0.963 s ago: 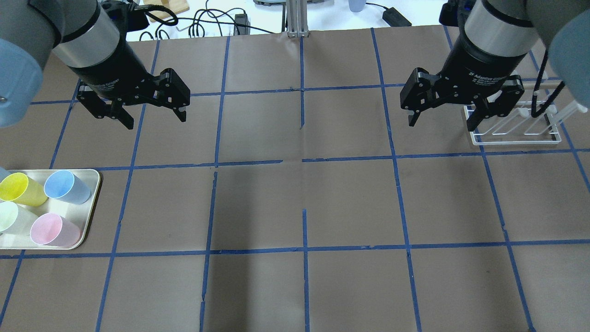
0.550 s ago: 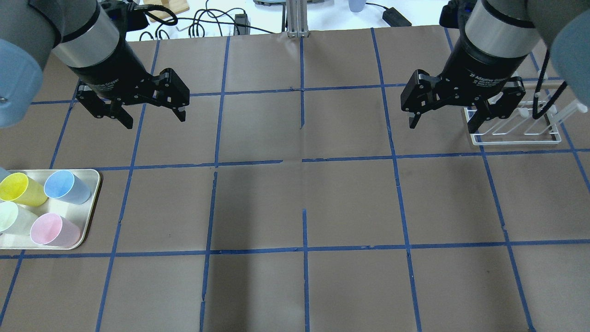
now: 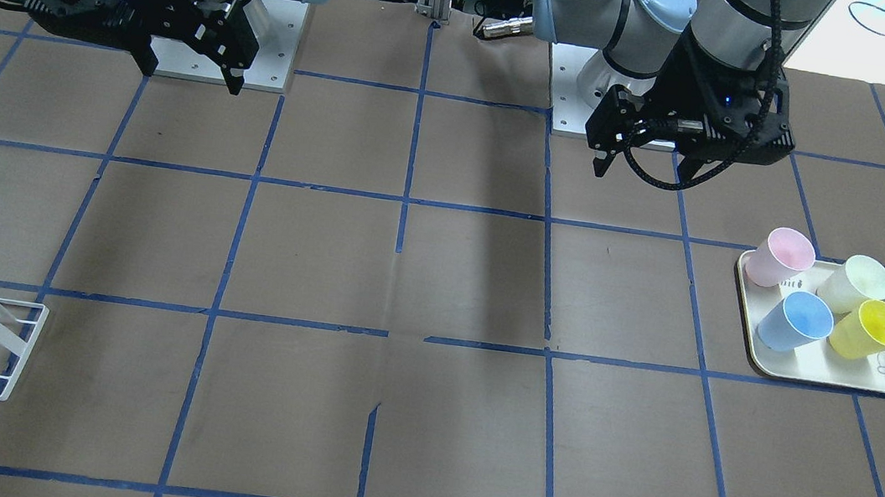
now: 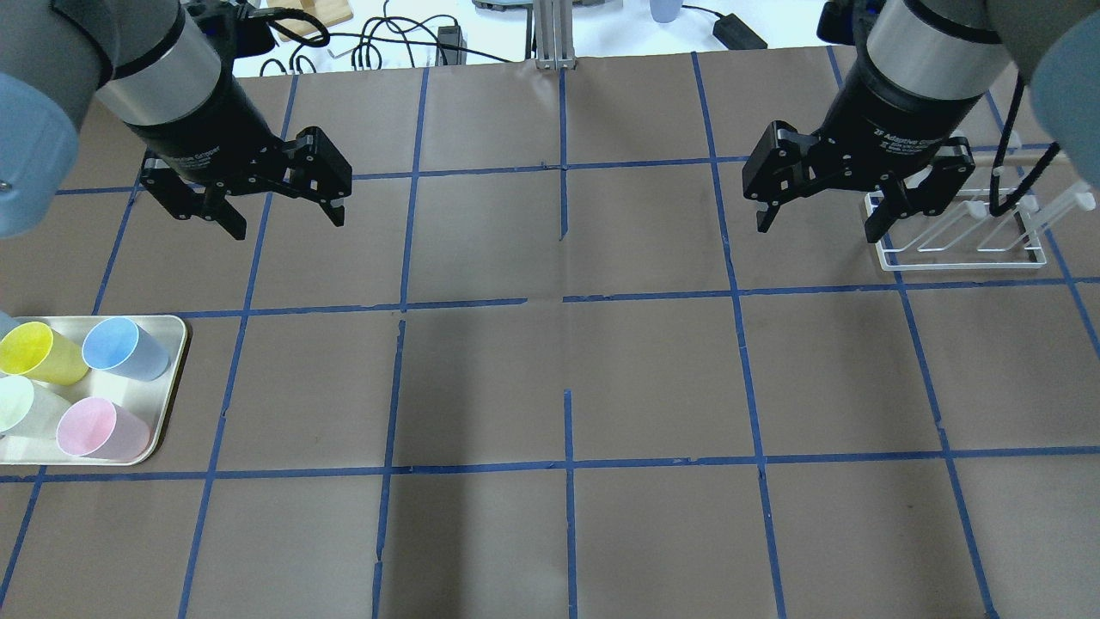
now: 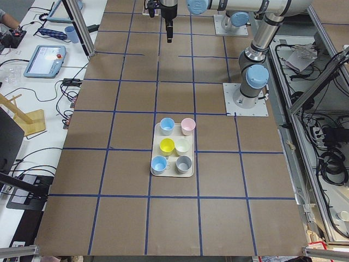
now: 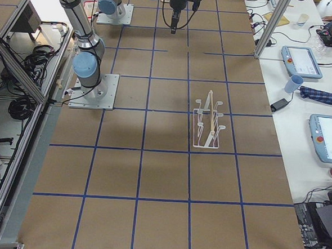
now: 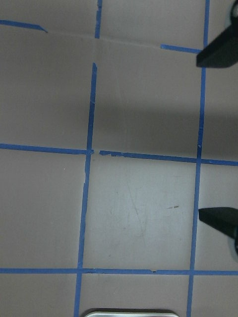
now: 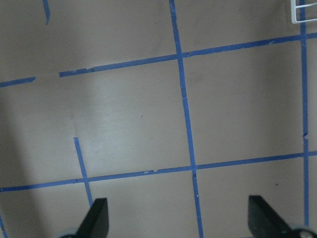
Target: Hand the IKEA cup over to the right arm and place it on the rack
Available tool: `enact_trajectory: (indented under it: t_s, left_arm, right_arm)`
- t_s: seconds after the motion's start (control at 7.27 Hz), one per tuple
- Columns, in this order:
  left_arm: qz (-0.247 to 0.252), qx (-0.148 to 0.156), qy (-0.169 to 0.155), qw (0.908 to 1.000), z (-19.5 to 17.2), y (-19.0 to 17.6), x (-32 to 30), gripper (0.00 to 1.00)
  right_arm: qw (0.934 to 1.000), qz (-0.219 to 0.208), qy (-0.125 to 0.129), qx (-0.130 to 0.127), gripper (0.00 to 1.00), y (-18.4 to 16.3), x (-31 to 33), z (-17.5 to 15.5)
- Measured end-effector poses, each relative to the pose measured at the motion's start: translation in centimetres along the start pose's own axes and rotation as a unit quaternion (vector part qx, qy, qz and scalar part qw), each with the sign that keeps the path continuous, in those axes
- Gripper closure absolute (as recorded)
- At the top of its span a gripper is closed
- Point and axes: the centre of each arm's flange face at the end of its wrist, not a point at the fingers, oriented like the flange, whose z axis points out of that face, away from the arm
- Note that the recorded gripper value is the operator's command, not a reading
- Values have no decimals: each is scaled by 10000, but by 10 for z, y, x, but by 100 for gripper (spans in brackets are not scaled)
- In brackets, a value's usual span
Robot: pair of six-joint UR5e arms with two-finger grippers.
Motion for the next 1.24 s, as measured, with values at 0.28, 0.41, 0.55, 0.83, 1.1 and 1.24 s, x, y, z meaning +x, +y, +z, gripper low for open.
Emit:
enact_trajectory:
  t_s: [0.28,0.41,0.55,0.83,1.1,1.24]
  left_arm:
    - [-1,-3,3,10000,0,0,0,0]
    - [2,-6,1,10000,1,0,-1,0]
    - [-13,-6,-2,10000,1,-1,-5,0]
    - [-96,-8,1,10000,2,-6,-21,0]
    - [-14,5,3,10000,3,-9,-30,0]
    - [160,72,-2,9998,4,-16,-44,0]
  right_arm:
    - [9981,65,-599,-111,0,-12,-4,8]
    - [9950,88,-984,-112,0,-16,-8,9]
    - [9895,96,-1440,-122,0,-21,-16,10]
    - [9728,82,-2305,-203,0,-38,-14,14]
    - [9465,114,-3223,-130,0,-53,5,10]
    - [9290,162,-3696,-132,0,-56,7,13]
